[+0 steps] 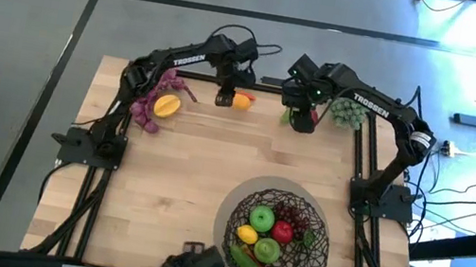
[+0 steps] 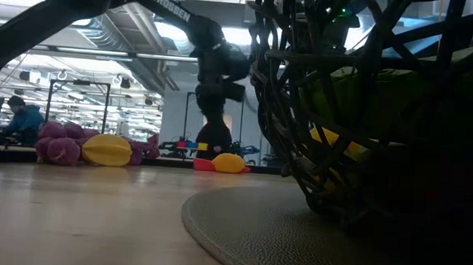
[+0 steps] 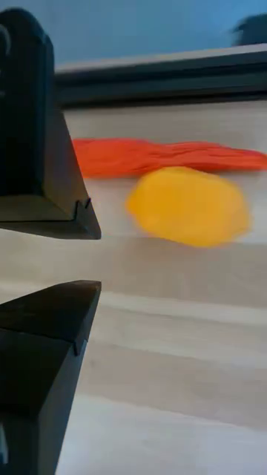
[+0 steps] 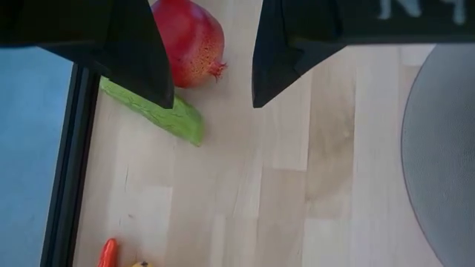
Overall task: Build produce basket
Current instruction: Put the yellow star fruit into the wire basket
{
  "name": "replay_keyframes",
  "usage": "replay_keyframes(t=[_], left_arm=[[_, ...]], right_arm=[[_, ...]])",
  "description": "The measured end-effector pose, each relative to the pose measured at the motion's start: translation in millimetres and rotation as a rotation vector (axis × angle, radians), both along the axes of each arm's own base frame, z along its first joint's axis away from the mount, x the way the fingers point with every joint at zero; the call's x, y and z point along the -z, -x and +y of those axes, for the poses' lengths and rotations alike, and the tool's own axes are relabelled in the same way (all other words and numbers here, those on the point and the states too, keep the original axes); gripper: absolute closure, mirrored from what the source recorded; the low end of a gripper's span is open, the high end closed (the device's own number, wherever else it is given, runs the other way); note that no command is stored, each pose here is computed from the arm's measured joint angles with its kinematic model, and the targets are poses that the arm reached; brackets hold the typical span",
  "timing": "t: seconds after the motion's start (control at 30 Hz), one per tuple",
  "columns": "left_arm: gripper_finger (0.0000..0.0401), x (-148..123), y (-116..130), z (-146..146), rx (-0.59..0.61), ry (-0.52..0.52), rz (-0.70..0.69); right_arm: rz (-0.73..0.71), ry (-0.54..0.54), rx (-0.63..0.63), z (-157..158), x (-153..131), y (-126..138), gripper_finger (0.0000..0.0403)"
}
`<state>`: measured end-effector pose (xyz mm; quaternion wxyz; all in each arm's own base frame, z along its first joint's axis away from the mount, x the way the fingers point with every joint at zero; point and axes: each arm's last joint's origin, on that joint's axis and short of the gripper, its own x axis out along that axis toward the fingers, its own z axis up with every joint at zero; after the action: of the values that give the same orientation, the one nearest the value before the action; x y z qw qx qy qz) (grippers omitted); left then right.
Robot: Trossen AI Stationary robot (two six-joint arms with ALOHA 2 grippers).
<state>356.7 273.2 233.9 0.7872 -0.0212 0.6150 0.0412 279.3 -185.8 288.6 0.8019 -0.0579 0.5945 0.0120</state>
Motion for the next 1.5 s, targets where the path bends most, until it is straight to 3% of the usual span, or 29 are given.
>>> replay_keyframes(t=[0.27, 0.37, 0.57, 0.8, 0.97, 1.3, 1.5], left_arm=[[0.0311, -0.6, 44.3, 16.7, -0.17, 0.12, 0.202], [0.0311, -0.9, 60.6, 25.4, -0.271, 0.168, 0.245], [0.0311, -1.8, 91.1, 42.2, -0.362, 0.233, 0.307], [0.0311, -2.4, 118.8, 59.7, -0.514, 0.15, 0.428], [0.0311, -9.0, 132.0, 65.9, -0.625, 0.153, 0.407], [0.0311, -85.9, 140.3, 21.7, -0.839, 0.147, 0.166], [0.0311, -83.0, 141.3, -22.5, -0.884, 0.15, 0.231]], right_arm=[[-0.005, 0.004, 0.0, -0.5, -0.2, -0.4, 0.0226], [-0.006, 0.004, -0.001, -0.5, -0.2, -0.5, 0.0226], [-0.012, 0.008, -0.001, -0.8, -0.4, -1.0, 0.0226], [-0.011, 0.008, -0.001, -0.9, -0.4, -0.9, 0.0226], [-0.012, 0.001, 0.019, -0.8, -0.4, -0.9, 0.0226], [-0.01, -0.001, 0.021, -0.7, -0.3, -0.6, 0.0226], [-0.01, -0.001, 0.021, -0.6, -0.3, -0.6, 0.0226]])
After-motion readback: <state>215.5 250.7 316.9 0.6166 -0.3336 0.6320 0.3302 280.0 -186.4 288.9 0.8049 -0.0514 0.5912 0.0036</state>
